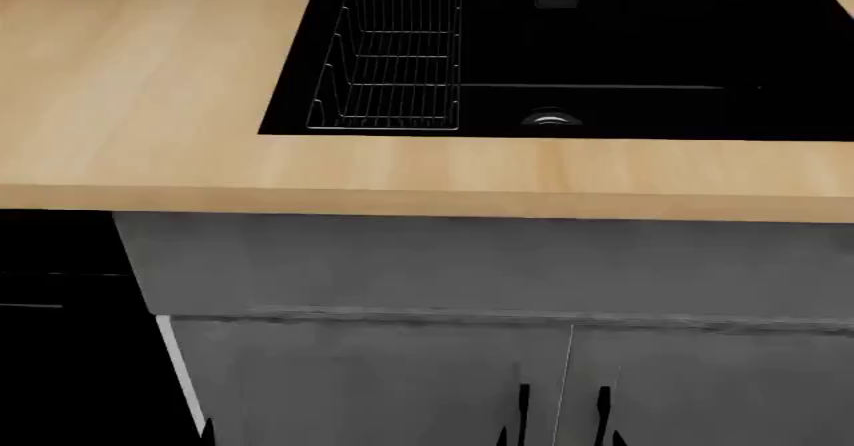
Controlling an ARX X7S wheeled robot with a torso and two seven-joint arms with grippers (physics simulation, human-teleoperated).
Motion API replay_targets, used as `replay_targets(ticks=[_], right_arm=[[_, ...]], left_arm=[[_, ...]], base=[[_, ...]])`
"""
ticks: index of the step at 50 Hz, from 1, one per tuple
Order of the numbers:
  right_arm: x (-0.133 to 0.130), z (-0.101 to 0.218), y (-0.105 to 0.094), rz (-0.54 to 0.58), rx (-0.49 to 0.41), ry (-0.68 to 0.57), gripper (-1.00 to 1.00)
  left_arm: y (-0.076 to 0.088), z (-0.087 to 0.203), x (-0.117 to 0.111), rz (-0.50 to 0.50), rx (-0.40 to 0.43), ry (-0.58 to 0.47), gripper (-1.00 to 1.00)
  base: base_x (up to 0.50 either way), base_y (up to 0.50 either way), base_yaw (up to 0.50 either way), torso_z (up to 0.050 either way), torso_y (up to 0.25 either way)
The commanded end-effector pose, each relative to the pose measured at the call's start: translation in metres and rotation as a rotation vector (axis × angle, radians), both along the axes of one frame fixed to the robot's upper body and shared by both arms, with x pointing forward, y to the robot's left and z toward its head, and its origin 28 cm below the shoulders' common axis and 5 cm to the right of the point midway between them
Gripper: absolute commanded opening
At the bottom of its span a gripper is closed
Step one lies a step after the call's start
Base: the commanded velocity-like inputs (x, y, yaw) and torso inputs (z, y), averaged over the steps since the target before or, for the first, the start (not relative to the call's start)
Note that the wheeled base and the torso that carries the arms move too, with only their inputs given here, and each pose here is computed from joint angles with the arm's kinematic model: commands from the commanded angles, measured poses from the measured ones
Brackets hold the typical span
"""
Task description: Open the dishwasher door
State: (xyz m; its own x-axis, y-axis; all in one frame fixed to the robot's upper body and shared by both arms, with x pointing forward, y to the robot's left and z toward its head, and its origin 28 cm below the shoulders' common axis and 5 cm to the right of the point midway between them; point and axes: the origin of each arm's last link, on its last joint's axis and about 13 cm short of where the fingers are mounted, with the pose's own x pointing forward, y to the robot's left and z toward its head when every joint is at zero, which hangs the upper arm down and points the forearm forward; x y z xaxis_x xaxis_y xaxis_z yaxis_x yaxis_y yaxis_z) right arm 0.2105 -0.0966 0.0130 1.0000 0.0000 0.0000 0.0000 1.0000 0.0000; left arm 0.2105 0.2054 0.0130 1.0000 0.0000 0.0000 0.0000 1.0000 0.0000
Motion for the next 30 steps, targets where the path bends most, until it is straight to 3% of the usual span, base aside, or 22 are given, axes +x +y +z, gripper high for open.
replay_targets(ticks=[1, 17, 30], right_arm=[[-0.0007, 0.0015, 0.0, 0.0, 0.0, 0.0, 1.0], [-0.0037, -0.0017, 0.002, 0.009, -0.025, -0.004, 1.0], [-0.0045, -0.0036, 0.0024, 0.016, -0.031, 0.002, 1.0]], left_arm=[[0.0001, 0.0015, -0.0005, 0.0, 0.0, 0.0, 1.0], [0.0016, -0.001, -0.0004, -0.012, -0.006, -0.023, 1.0], [0.0011, -0.0025, -0.002, -0.011, -0.014, -0.038, 1.0]], base=[[0.0, 0.0, 0.0, 0.0, 0.0], [0.0, 0.0, 0.0, 0.0, 0.0], [0.0, 0.43, 0.0, 0.0, 0.0]])
